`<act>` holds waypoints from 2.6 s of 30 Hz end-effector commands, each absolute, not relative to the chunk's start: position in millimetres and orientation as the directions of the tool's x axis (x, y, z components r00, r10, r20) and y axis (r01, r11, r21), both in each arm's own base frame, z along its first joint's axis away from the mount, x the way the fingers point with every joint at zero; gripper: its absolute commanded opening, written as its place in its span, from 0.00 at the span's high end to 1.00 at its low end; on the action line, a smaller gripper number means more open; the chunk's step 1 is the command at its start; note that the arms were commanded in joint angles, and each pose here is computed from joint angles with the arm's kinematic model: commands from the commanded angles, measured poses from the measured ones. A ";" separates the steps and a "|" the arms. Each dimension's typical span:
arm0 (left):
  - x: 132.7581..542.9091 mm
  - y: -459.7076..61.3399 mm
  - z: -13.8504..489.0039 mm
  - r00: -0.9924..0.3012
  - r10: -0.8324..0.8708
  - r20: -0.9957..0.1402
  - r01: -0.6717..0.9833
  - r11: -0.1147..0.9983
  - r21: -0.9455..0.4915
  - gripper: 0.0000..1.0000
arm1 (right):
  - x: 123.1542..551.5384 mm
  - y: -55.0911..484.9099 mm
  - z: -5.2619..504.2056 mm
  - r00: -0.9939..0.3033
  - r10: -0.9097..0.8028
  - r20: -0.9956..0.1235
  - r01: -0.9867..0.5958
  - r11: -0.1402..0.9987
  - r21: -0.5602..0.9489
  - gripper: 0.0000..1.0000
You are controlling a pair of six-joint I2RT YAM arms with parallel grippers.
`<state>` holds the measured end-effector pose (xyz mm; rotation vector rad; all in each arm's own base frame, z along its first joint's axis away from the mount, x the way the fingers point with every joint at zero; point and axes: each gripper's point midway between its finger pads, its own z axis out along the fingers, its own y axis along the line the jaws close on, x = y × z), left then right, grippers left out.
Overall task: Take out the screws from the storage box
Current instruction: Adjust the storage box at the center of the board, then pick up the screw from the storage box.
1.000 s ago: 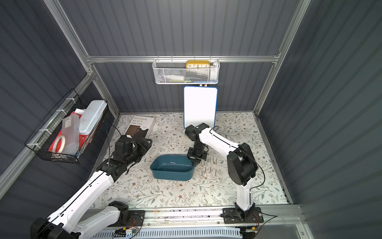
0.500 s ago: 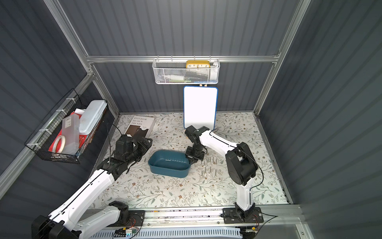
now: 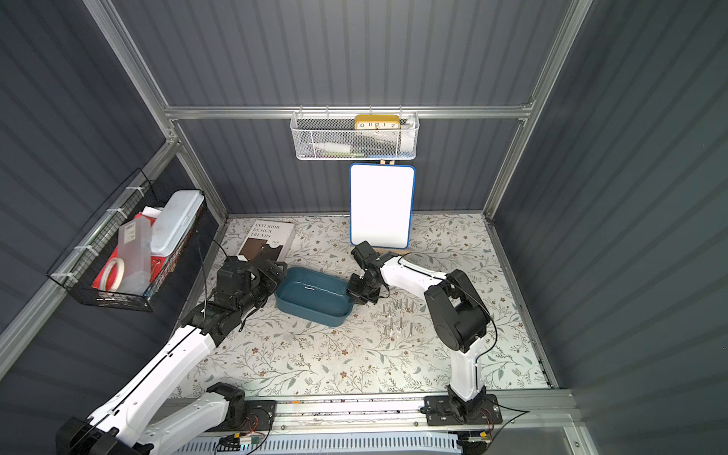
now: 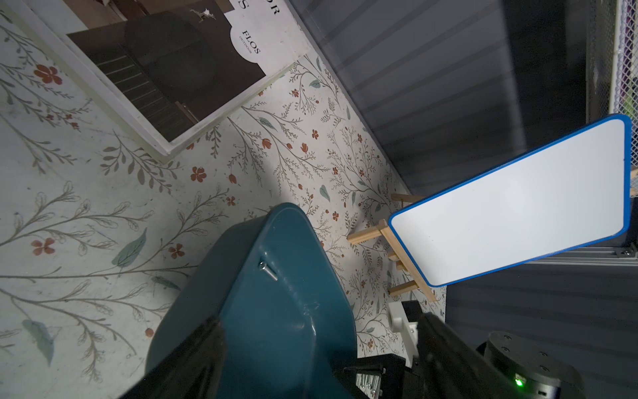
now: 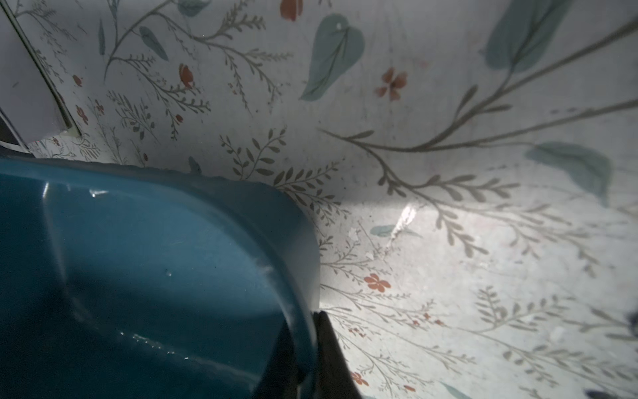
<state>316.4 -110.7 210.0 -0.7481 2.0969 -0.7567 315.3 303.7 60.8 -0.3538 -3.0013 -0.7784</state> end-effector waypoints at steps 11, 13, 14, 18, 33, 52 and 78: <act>316.0 -111.4 191.9 -0.544 -0.712 -0.443 -0.280 0.652 -0.705 0.10 | 323.0 250.0 52.4 -0.994 -0.028 -0.106 -0.046 0.985 0.165 1.00; 316.2 -111.8 189.4 -0.546 -0.713 -0.440 -0.281 0.651 -0.705 0.10 | 325.5 248.3 56.7 -0.990 -0.071 -0.124 -0.088 0.986 0.142 1.00; 316.1 -112.3 188.9 -0.547 -0.713 -0.439 -0.281 0.650 -0.706 0.10 | 327.0 248.4 58.3 -0.987 -0.089 -0.133 -0.107 0.985 0.136 1.00; 315.7 -113.3 184.0 -0.553 -0.713 -0.432 -0.284 0.648 -0.707 0.10 | 331.4 243.0 61.4 -0.977 -0.153 -0.146 -0.166 0.983 0.080 1.00; 314.0 -115.4 171.9 -0.567 -0.711 -0.416 -0.292 0.646 -0.706 0.09 | 338.6 244.0 53.2 -0.976 -0.179 -0.122 -0.185 0.982 0.042 0.89; 314.3 -114.2 168.7 -0.566 -0.713 -0.415 -0.301 0.647 -0.700 0.09 | 337.9 228.2 162.0 -0.937 0.180 -0.300 0.158 0.983 0.097 0.55; 314.0 -117.9 154.3 -0.579 -0.707 -0.406 -0.289 0.644 -0.708 0.08 | 316.9 338.0 58.2 -0.977 0.146 -0.154 0.134 0.987 0.084 0.54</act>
